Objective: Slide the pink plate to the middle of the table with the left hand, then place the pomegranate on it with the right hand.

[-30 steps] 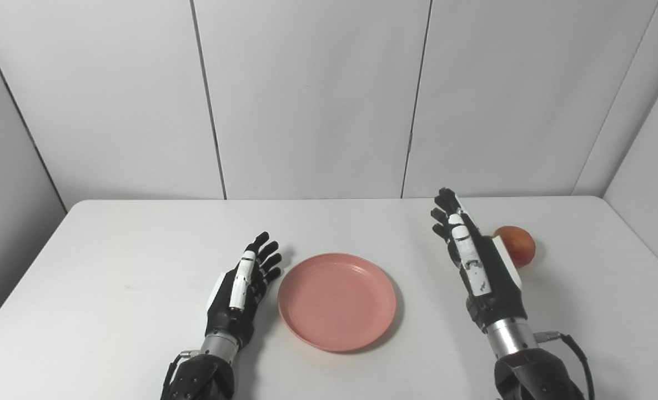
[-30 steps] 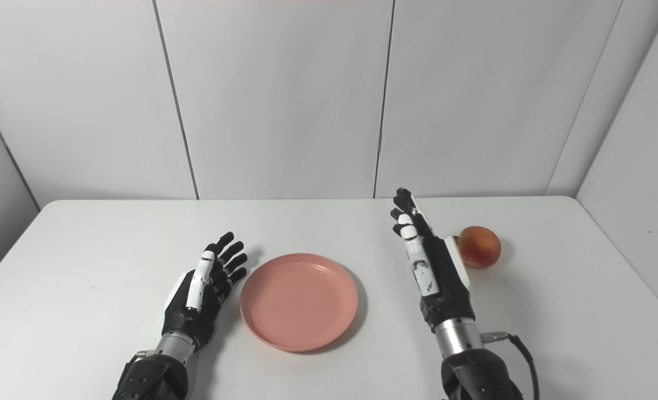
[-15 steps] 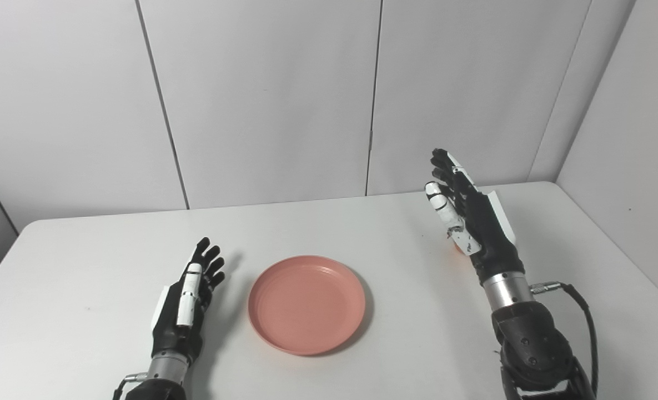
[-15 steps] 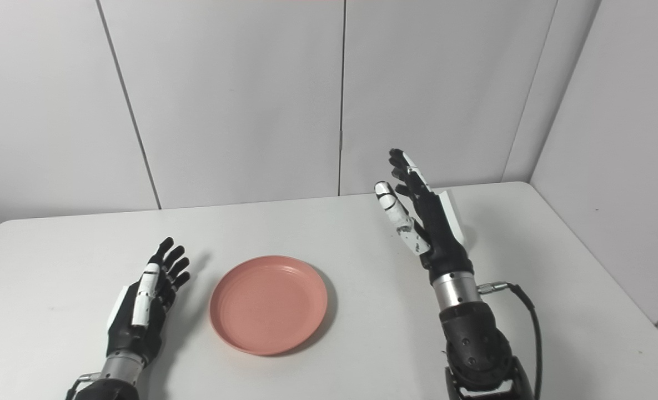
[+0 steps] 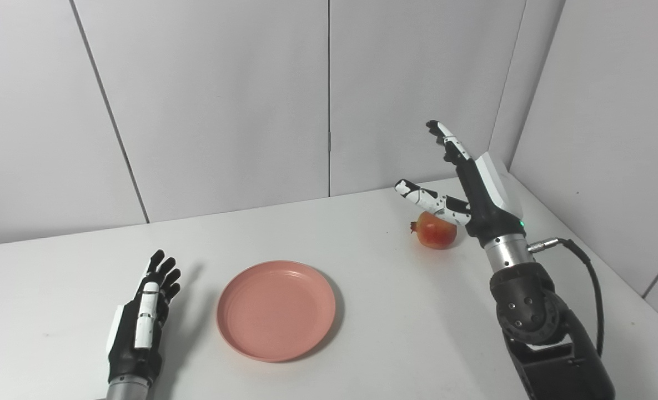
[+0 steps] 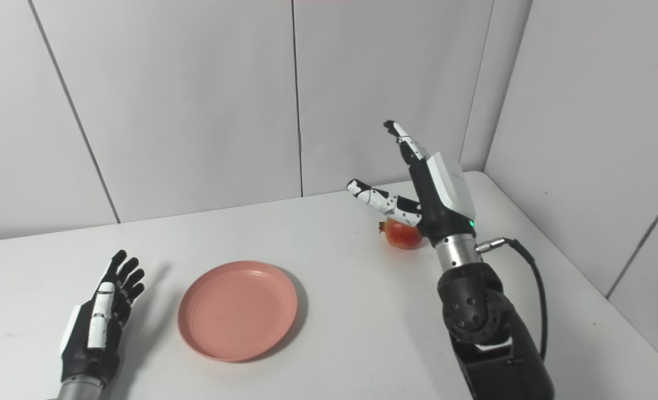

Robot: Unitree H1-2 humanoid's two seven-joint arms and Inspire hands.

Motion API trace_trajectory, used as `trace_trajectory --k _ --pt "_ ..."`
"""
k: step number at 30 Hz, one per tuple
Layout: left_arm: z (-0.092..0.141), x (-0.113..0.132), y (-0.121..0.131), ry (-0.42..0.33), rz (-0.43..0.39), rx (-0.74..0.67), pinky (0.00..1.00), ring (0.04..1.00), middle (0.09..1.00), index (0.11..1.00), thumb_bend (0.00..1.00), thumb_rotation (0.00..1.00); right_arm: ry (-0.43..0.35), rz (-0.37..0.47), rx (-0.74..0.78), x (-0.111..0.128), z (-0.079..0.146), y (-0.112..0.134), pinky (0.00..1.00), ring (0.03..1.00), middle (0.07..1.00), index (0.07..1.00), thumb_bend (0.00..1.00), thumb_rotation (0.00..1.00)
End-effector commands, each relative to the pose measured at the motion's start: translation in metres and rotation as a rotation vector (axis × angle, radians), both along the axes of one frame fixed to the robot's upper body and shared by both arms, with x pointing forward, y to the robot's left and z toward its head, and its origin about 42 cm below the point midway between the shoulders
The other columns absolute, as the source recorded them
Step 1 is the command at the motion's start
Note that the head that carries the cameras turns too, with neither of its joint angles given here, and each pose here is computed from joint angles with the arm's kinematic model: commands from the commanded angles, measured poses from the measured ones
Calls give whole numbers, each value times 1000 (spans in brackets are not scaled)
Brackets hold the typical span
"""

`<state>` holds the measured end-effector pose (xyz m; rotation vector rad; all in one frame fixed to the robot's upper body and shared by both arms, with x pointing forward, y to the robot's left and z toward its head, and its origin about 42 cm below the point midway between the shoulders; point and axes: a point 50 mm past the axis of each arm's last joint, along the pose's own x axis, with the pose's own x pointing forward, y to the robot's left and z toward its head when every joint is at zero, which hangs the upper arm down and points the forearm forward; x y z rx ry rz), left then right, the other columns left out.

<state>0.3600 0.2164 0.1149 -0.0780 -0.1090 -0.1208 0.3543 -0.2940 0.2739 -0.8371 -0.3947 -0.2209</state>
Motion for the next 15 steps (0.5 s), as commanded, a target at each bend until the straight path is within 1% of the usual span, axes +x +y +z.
trace_trajectory --k 1,4,7,8,10,15 --pt "10 7 2 -58 -6 6 943 939 948 933 362 1000 -60 -31 -36 9 26 -8 782 870 901 901 732 640" --pt "10 7 4 -58 -5 12 938 931 941 925 348 1000 -31 -46 -55 14 29 -13 785 874 903 905 812 530" --pt "10 7 4 -49 -5 7 941 930 937 921 348 1000 16 -55 -91 19 31 -18 789 881 912 914 851 467" --pt "10 6 4 -40 -7 -3 942 930 937 920 348 1000 41 -60 -101 21 31 -20 792 883 914 917 859 457" --pt "11 6 5 -28 -11 -18 948 932 937 921 350 1000 81 -66 -120 24 29 -24 766 879 921 924 881 431" --pt "13 4 6 -21 -13 -23 934 918 929 916 341 1000 141 -79 -169 29 24 -32 754 867 917 924 912 390"
